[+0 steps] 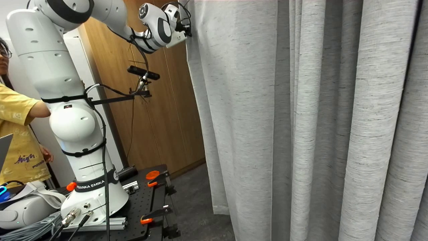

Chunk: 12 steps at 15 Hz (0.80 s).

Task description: Slide the curtain to the left

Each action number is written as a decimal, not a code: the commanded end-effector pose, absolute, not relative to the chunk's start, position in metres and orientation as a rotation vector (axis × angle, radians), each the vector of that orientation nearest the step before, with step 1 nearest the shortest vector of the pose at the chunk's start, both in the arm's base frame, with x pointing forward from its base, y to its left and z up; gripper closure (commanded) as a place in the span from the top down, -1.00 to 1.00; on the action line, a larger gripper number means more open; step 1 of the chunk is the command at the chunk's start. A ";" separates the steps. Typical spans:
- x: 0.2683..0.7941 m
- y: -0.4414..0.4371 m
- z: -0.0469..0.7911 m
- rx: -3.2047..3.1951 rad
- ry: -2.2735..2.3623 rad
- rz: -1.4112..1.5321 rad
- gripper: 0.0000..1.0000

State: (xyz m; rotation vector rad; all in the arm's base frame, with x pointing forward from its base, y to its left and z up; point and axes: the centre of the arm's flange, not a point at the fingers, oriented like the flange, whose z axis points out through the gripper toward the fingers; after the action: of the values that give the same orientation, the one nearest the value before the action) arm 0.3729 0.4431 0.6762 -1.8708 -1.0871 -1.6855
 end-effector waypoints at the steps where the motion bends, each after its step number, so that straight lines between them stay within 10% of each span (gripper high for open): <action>1: 0.402 0.404 0.652 -2.012 -1.198 -1.559 -0.98; 12: 0.440 0.309 0.669 -2.324 -1.231 -1.376 -0.98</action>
State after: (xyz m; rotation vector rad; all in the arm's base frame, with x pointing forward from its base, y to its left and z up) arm 0.4380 0.3451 0.6887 -2.2184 -1.1526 -1.5500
